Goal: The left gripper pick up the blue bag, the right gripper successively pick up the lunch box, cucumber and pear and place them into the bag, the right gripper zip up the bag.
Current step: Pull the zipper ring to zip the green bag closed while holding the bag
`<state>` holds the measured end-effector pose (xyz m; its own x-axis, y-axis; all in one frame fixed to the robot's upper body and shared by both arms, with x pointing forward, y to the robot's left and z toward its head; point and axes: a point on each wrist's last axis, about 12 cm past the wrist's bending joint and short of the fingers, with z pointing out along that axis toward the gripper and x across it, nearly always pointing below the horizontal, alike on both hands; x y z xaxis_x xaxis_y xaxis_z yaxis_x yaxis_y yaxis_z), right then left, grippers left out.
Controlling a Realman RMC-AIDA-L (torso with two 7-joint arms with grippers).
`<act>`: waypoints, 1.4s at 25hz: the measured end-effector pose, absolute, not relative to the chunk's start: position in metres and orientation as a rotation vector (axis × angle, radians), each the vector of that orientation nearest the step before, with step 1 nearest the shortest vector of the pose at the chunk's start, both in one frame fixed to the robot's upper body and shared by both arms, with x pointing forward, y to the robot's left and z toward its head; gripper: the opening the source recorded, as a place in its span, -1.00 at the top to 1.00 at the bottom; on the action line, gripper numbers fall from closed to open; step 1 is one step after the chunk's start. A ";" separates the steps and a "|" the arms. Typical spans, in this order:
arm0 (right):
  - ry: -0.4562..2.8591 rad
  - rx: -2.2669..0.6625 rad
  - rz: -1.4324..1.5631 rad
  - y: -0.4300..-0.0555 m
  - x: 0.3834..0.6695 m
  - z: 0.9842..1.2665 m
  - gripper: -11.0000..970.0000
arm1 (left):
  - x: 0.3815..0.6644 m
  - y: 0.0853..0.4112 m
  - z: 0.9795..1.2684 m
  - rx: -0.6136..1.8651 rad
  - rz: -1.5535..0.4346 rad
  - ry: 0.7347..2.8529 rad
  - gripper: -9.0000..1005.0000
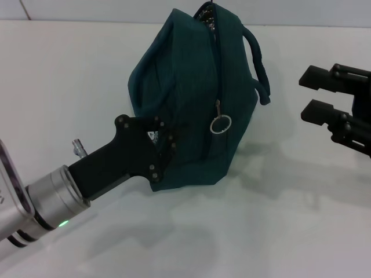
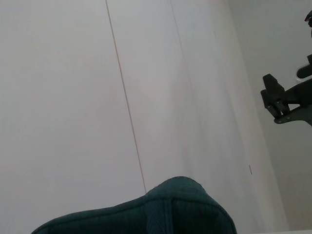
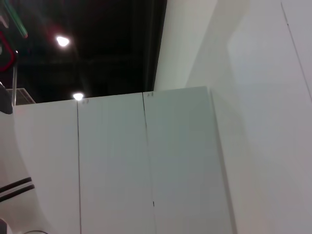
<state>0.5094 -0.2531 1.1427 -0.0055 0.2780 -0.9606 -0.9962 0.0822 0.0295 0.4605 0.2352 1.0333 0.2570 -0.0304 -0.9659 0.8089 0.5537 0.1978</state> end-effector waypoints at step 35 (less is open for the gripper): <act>1.451 -1.137 1.081 -0.215 0.540 1.099 0.09 | 0.456 0.236 1.033 0.804 -0.674 1.179 0.87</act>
<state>0.5397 -0.2153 1.0991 -0.1015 -0.1282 -0.9865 -0.9820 0.1719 0.0787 0.4563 0.2357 1.0328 0.2537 -0.0438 -0.9663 0.8106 0.5547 0.1877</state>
